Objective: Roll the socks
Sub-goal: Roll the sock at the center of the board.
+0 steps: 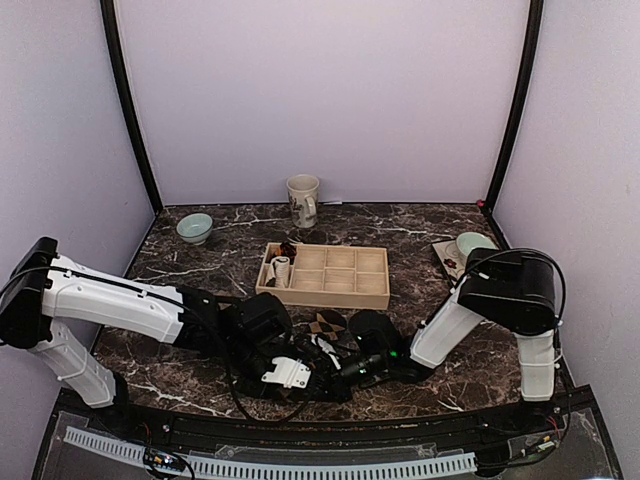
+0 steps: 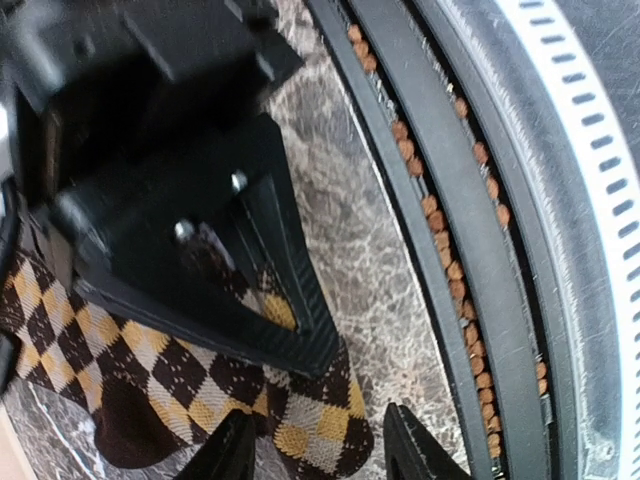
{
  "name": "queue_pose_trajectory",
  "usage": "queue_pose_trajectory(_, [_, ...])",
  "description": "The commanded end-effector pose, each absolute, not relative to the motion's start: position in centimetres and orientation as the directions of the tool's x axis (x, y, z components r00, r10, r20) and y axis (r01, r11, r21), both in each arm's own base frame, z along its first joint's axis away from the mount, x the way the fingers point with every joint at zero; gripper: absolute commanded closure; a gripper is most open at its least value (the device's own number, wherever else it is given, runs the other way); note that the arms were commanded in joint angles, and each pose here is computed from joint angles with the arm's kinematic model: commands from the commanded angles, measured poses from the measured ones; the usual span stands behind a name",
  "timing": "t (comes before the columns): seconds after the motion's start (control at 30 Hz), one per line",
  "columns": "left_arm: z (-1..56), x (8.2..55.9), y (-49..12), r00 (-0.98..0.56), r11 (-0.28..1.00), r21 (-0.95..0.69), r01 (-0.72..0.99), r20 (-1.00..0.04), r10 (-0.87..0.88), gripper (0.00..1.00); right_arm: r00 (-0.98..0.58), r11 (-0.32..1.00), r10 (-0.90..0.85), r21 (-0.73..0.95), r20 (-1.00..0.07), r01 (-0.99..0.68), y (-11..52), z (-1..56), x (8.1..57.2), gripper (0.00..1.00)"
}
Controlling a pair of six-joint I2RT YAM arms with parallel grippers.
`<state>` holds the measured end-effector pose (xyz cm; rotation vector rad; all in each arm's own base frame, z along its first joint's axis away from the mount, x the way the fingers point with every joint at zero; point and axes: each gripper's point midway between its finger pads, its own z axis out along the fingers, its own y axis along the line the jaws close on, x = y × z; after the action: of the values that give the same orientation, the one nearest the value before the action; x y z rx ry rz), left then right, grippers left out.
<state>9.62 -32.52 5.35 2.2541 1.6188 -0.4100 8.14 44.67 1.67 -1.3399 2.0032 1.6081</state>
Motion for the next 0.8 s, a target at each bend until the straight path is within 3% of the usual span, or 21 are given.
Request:
queue_pose_trajectory(0.0, [5.7, 8.4, -32.0, 0.295, -0.306, 0.044, 0.951, -0.427, 0.855, 0.53, -0.671, 0.406, -0.716, 0.666, -0.195, -0.626, 35.5, -12.3, 5.1, 1.00])
queue_pose_trajectory(0.47, [2.0, 12.3, -31.8, 0.373, -0.285, 0.278, 0.917, -0.349, 0.860, 0.56, -0.679, 0.403, -0.705, 0.672, -0.205, -0.621, 35.5, -12.1, 5.3, 1.00])
queue_pose_trajectory(0.63, [2.0, 12.1, -31.6, 0.365, -0.281, 0.267, 0.922, -0.355, 0.860, 0.56, -0.680, 0.404, -0.705, 0.673, -0.203, -0.620, 35.5, -12.1, 5.2, 1.00])
queue_pose_trajectory(0.77, [1.6, 11.4, -31.4, 0.376, -0.306, 0.237, 0.922, -0.362, 0.853, 0.82, -0.683, 0.404, -0.699, 0.669, -0.214, -0.624, 35.9, -11.6, 5.5, 0.99])
